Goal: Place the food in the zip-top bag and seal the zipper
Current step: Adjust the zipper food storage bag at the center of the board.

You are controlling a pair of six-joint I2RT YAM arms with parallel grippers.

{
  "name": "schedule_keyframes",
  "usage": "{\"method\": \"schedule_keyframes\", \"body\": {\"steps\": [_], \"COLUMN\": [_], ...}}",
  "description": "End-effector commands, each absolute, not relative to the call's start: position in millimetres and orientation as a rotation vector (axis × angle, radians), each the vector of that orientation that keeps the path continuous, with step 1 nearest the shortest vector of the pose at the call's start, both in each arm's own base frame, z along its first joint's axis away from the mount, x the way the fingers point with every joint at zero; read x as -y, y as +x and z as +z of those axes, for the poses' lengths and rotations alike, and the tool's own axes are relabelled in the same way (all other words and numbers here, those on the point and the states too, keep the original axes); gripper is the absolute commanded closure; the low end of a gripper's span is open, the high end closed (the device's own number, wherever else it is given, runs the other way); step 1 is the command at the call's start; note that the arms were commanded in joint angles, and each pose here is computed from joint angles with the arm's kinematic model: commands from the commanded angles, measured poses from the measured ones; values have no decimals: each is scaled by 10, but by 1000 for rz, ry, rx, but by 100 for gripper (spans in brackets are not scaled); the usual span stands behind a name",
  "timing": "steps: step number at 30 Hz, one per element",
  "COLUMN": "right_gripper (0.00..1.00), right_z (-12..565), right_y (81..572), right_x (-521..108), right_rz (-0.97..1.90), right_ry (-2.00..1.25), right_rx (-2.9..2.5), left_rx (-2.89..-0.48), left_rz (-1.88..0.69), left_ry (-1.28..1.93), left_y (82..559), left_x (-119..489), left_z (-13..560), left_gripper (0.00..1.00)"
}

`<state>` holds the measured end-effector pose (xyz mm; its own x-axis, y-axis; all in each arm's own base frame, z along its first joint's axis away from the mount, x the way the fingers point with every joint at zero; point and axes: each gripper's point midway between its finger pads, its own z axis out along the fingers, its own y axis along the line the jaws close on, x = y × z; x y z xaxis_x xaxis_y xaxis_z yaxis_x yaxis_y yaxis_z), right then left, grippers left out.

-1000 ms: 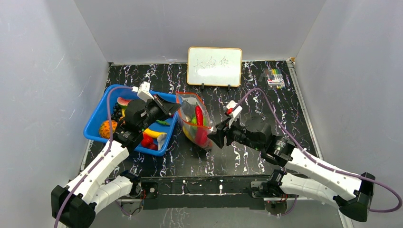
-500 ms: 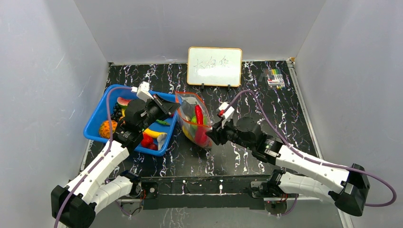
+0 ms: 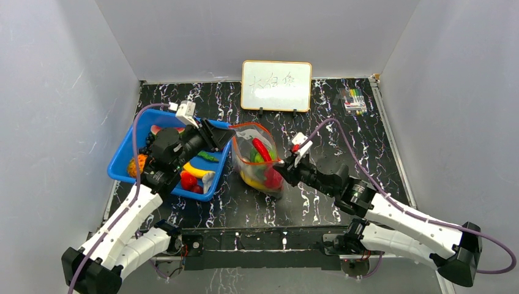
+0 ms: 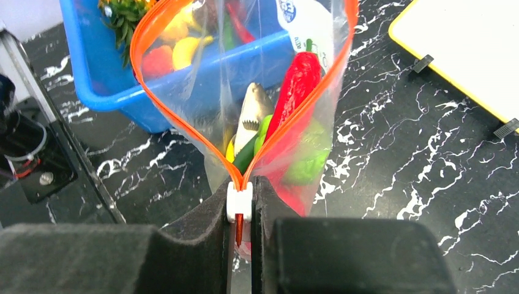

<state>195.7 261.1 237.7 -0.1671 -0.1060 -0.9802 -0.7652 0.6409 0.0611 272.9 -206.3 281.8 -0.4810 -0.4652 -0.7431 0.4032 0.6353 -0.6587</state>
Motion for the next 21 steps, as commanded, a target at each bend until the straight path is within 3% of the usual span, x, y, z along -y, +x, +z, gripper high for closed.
{"method": "schedule_keyframes", "body": {"steps": [1,6,11,14,21], "right_gripper": [100,100,100,100,100], "right_z": [2787,2864,2961,2961,3008], "right_y": [1880,1772,1645,1540,1514], "right_x": [-2648,-2676,-2704,-2754,-2871], "right_rz": [698,675,673,687,699], "right_ry": [-808,-976,-1129,-1251,-1340], "right_rx": [-1535,-1505,-1439,-1377,-1323], "left_rx": [-1512,-1360,-1098,-1023,-986], "left_rz": [-967,-976,-1065,-1083,-1288], "left_ry": [518,1046,1322,1359,1484], "left_y": [2430,2003,1625,1624,1547], "left_x": [2251,2442,2531,2580,2690], "left_z": [3438,3322,3369,3419,3445], "left_gripper": [59,36,23,18,17]}}
